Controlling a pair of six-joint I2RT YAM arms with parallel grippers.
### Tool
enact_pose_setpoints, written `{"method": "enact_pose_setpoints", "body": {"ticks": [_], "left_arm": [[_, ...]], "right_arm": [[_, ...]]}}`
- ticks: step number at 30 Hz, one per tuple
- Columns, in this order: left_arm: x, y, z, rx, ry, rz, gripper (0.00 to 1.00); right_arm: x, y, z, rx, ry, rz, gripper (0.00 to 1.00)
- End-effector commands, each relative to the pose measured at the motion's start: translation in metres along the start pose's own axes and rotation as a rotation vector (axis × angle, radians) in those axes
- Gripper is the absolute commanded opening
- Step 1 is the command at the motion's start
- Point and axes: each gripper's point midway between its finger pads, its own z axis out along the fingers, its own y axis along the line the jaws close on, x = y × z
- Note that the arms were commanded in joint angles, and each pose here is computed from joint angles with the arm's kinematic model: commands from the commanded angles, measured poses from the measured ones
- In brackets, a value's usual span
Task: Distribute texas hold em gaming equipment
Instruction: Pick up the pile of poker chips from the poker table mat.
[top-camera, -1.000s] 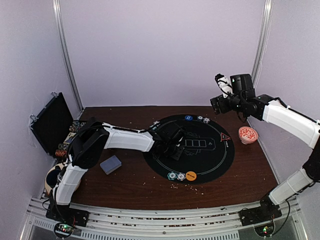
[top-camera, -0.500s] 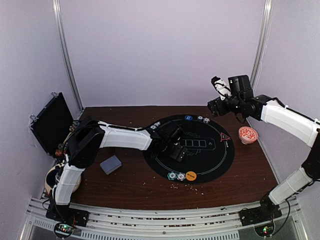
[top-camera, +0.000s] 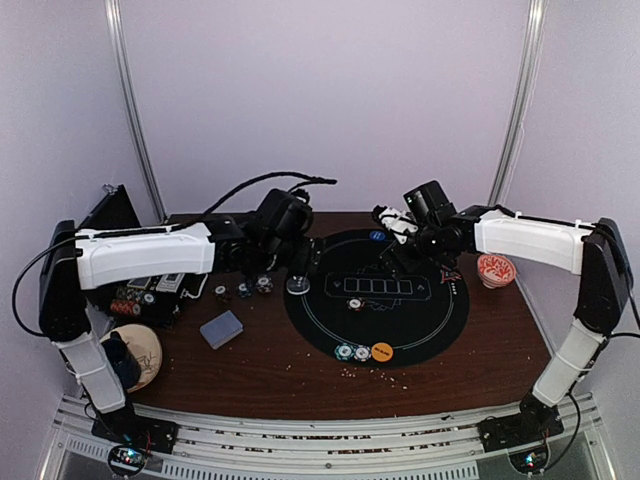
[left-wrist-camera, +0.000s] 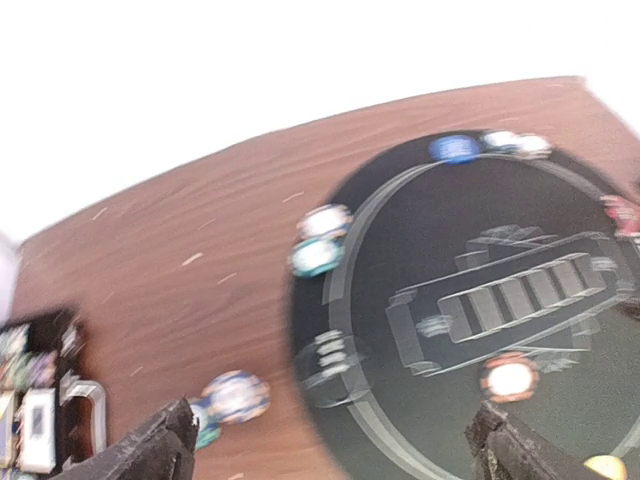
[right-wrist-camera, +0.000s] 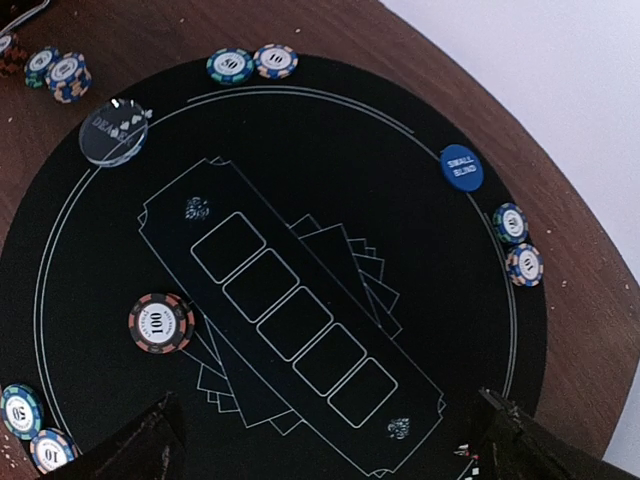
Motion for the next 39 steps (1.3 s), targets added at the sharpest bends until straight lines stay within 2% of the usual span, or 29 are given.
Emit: {"method": "enact_pose_setpoints", "body": {"ticks": [1,8,14,21,30,39], "left_arm": [[0.044,0.068,0.006,-0.208,0.061,-0.05,0.98],[0.087,0.101,0.003,-0.345,0.108,-0.011,0.98],[0.1,0.111,0.001,-0.342,0.089,-0.027,0.98],[0.105,0.123,-0.013,-0.282,-0.005,-0.114,0.98],[0.103,0.123,-0.016,-0.253,-0.023,-0.11,0.98],[0.106,0.123,-0.015,-0.262,-0.014,-0.098,0.98]], "right_arm": [[-0.002,0.031,0.01,-0.091,0.027,-0.043,1.0],[0.023,0.077,0.046,-0.167,0.158,-0.116,1.0],[0.023,0.112,0.054,-0.26,0.179,-0.122,1.0],[0.024,0.117,0.079,-0.258,0.239,-0.085,1.0],[0.036,0.1,0.108,-0.21,0.287,-0.025,1.0],[0.062,0.109,0.112,-0.292,0.356,-0.005,0.94]]}}
